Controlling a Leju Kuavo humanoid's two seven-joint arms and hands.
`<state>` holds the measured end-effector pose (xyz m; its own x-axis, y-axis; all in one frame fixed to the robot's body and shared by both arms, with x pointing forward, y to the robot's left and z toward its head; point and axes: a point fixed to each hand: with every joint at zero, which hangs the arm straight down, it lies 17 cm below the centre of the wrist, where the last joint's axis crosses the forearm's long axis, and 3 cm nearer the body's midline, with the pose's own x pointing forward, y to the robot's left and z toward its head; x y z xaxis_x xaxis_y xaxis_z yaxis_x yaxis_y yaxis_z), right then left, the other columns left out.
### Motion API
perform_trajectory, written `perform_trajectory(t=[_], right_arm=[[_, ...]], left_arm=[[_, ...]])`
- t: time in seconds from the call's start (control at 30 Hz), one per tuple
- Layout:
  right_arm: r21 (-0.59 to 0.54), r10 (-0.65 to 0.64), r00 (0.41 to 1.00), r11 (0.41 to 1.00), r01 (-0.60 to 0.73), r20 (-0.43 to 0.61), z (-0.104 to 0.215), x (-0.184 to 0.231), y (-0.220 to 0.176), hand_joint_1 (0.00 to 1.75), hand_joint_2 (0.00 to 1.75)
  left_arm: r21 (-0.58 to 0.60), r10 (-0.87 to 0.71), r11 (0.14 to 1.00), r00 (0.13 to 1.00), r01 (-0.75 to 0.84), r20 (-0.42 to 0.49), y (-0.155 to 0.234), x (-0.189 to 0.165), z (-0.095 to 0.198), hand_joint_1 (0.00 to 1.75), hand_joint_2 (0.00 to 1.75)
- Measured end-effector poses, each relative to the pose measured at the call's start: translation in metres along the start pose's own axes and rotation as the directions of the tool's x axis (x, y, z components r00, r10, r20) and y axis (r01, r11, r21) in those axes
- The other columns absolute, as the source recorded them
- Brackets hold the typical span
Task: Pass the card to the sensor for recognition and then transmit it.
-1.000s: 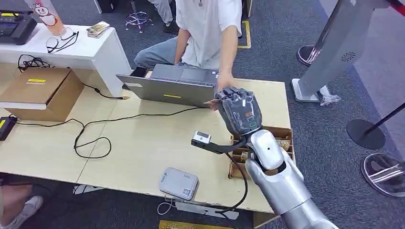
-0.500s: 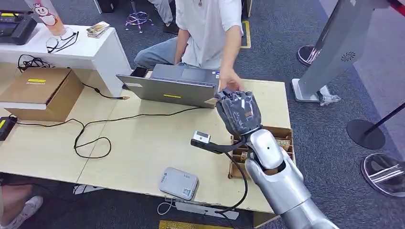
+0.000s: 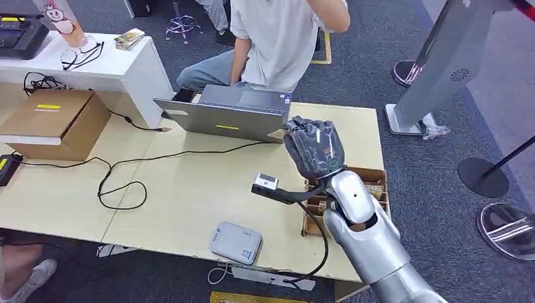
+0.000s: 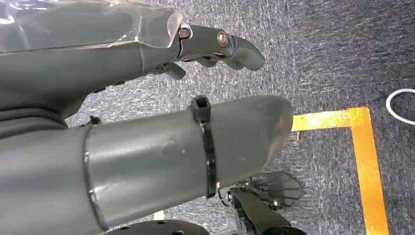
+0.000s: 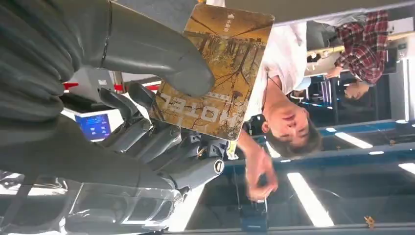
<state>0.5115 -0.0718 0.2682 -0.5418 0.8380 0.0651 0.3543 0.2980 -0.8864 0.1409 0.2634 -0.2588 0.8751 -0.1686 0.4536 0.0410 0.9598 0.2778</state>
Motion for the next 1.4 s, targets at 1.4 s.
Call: perform_trajectory(t=[1.4], right_arm=[[0.258,-0.94,0.337,0.34,0.904,0.056,0.046,0.099,-0.038,1.75,1.75]], left_arm=[[-0.012,0.002,1.0,1.0,-0.002,-0.002,-0.002,0.002,0.0,0.0,0.0]])
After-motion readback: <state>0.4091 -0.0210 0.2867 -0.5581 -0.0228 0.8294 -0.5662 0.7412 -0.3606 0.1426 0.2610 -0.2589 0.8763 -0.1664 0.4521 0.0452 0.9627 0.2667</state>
